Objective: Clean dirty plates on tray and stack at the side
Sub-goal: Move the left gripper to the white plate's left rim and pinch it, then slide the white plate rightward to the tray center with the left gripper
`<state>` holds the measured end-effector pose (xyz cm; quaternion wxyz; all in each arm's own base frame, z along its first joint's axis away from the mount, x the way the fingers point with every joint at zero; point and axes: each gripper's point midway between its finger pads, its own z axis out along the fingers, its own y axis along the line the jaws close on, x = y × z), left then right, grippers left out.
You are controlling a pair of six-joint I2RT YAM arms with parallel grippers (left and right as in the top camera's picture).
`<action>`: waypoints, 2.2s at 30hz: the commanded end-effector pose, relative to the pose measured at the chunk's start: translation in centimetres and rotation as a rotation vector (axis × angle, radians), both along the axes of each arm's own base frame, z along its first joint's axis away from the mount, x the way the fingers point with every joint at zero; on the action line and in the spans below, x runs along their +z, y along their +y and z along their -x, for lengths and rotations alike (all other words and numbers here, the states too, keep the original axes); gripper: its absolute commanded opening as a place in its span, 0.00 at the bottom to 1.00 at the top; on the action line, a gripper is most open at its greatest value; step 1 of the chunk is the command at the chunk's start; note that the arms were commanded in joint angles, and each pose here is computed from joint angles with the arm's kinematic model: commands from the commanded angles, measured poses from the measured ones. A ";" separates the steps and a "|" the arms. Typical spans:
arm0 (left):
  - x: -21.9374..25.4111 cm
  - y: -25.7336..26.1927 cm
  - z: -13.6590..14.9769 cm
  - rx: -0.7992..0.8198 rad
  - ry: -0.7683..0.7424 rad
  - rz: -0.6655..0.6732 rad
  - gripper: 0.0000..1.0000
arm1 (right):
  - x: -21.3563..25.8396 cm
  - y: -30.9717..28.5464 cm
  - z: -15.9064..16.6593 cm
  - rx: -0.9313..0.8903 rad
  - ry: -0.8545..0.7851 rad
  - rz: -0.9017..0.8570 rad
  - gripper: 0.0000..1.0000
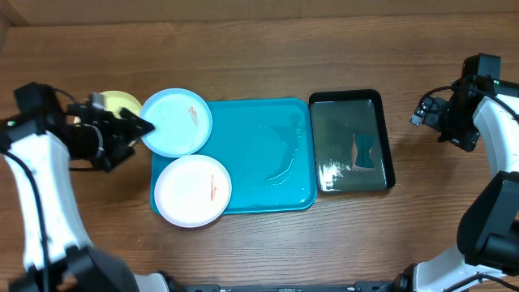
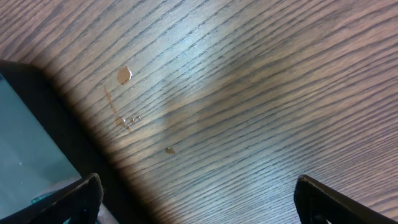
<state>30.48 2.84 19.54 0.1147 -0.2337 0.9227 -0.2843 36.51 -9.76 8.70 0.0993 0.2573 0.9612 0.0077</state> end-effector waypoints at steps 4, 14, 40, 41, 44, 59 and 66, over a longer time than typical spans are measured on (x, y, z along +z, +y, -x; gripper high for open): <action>0.3 -1.0 3.8 -0.093 0.072 -0.341 0.85 | 0.9 -0.3 -0.6 -0.008 -0.030 0.002 1.00; -5.3 -0.9 4.7 -0.089 0.144 -0.466 0.73 | 0.9 -0.3 -0.6 -0.008 -0.030 0.002 1.00; -15.5 2.7 6.3 0.076 0.207 -0.633 0.40 | 0.9 -0.3 -0.6 -0.008 -0.030 0.002 1.00; -15.6 2.7 6.4 0.075 0.210 -0.632 0.40 | 0.9 -0.3 -0.6 -0.008 -0.030 0.002 1.00; -15.6 2.7 6.6 0.072 0.219 -0.631 0.38 | 0.8 -0.3 -0.6 -0.008 -0.029 0.002 1.00; -17.4 1.8 9.2 0.040 0.295 -0.597 0.32 | 0.8 -0.3 -0.6 -0.008 -0.030 0.002 1.00; -17.5 1.3 9.1 0.033 0.291 -0.563 0.14 | 0.9 -0.3 -0.6 -0.008 -0.030 0.002 1.00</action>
